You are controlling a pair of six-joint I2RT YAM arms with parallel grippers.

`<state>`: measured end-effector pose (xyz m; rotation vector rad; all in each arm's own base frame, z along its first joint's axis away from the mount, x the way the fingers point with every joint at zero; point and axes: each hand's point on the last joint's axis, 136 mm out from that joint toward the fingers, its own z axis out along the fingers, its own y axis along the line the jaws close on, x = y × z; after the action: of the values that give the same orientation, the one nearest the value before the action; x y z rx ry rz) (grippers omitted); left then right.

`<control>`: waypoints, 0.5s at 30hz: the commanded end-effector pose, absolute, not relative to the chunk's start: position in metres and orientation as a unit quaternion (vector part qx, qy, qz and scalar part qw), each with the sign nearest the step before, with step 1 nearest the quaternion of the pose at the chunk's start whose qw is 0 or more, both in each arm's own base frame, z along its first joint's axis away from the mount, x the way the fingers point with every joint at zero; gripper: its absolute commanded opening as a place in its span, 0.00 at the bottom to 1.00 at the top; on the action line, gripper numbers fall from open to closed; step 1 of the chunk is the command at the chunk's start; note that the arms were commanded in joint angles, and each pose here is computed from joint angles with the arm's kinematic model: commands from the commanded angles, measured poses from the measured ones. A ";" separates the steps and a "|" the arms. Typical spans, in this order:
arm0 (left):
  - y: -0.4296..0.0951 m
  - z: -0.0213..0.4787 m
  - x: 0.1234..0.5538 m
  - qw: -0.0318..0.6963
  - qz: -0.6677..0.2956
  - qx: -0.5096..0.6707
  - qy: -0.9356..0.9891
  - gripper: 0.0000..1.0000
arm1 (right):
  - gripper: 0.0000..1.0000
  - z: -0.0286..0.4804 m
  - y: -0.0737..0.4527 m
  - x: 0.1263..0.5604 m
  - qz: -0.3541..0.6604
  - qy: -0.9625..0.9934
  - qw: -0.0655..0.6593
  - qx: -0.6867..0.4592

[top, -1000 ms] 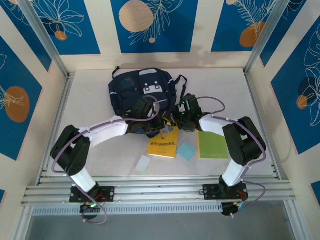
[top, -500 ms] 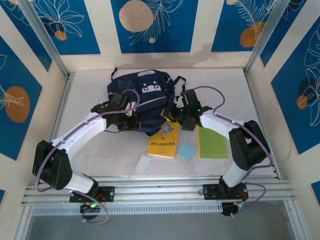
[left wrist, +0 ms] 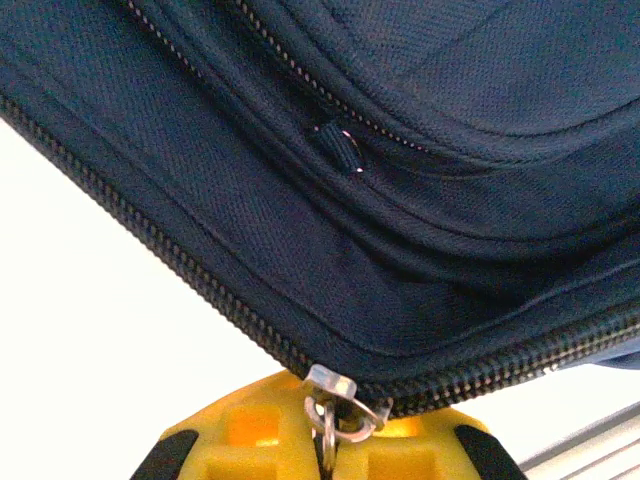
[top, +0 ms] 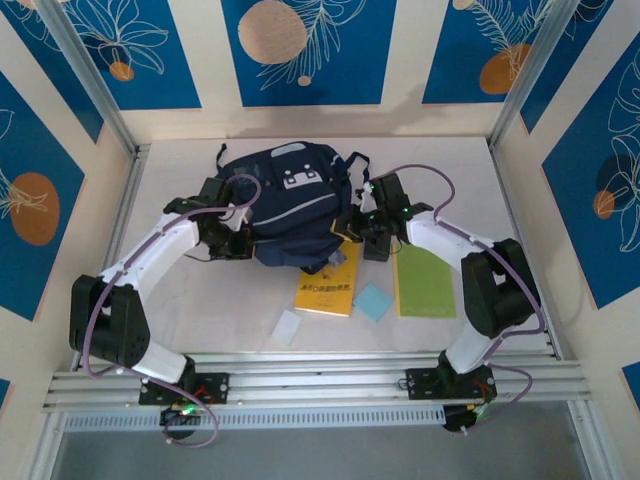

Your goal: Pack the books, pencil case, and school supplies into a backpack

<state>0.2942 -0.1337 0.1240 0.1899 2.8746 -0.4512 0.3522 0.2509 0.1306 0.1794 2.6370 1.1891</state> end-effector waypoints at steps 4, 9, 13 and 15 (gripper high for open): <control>-0.054 0.106 0.318 0.123 0.007 0.078 0.989 0.00 | 0.00 0.140 0.225 0.372 0.348 0.921 0.169 -0.033; -0.024 0.103 0.344 0.130 0.004 0.022 0.991 0.00 | 0.00 0.145 0.219 0.368 0.344 0.922 0.171 -0.052; 0.005 0.107 0.376 0.160 0.035 -0.043 0.986 0.00 | 0.00 0.148 0.226 0.363 0.368 0.913 0.162 -0.059; 0.019 0.110 0.398 0.194 0.068 -0.061 0.977 0.00 | 0.00 0.147 0.230 0.360 0.377 0.911 0.156 -0.064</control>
<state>0.3547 -0.0682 0.0972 0.1308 2.8814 -0.2367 0.3551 0.2523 0.1424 -0.1452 2.6199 1.1342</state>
